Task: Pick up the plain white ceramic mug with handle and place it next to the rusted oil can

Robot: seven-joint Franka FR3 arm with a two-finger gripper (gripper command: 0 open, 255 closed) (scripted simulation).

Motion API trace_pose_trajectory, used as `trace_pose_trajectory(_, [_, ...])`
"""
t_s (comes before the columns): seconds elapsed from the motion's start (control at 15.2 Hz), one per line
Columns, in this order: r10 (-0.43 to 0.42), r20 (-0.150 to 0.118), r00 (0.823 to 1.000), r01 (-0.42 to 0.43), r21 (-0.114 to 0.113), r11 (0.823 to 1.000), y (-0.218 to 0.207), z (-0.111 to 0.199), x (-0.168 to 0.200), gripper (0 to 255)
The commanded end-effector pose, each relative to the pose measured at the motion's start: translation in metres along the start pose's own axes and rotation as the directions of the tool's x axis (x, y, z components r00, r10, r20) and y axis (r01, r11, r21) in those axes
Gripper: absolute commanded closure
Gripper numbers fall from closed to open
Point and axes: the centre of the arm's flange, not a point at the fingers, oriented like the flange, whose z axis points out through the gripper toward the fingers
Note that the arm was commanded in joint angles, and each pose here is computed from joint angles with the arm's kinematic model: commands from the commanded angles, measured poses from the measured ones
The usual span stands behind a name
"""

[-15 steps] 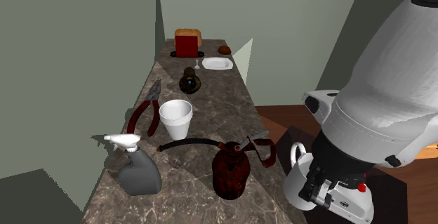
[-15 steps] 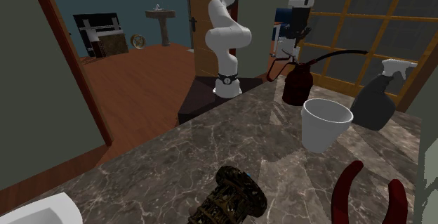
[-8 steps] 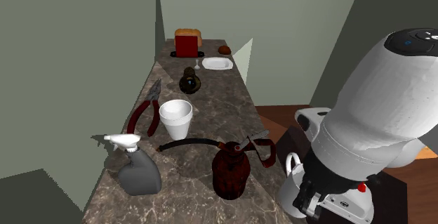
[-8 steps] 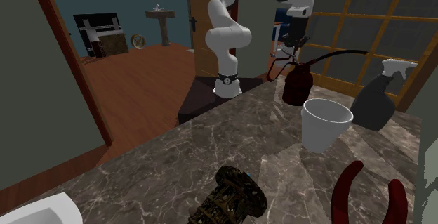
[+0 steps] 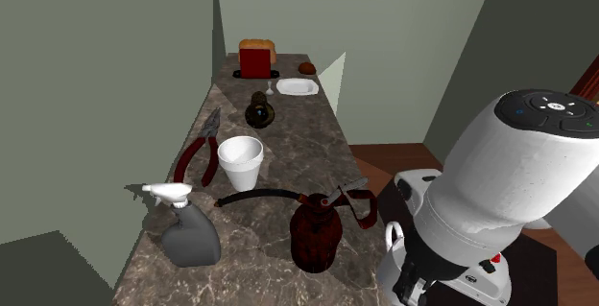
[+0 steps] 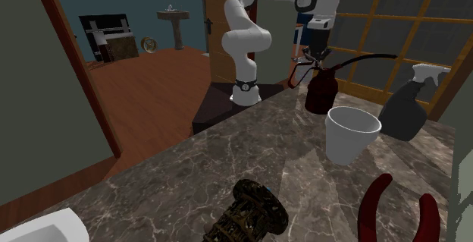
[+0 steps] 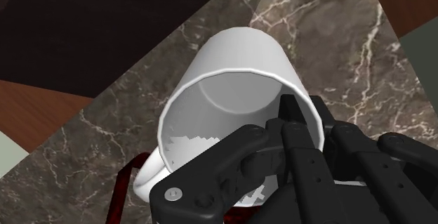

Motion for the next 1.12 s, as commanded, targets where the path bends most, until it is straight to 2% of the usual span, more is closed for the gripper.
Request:
trace_pose_trajectory(0.0, [0.000,0.000,1.000,0.000,0.000,1.000,-0.001,0.012,-0.001,255])
trace_pose_trajectory(0.33, [0.000,0.000,1.000,0.000,0.000,1.000,-0.002,0.039,-0.002,255])
trace_pose_trajectory(0.86, [0.000,0.000,1.000,0.000,0.000,1.000,-0.002,0.039,-0.002,255])
trace_pose_trajectory(0.92, [0.000,0.000,1.000,0.000,0.000,1.000,-0.002,0.039,-0.002,0])
trace_pose_trajectory(1.06, [0.000,0.000,1.000,0.000,0.000,1.000,-0.002,0.039,-0.002,0])
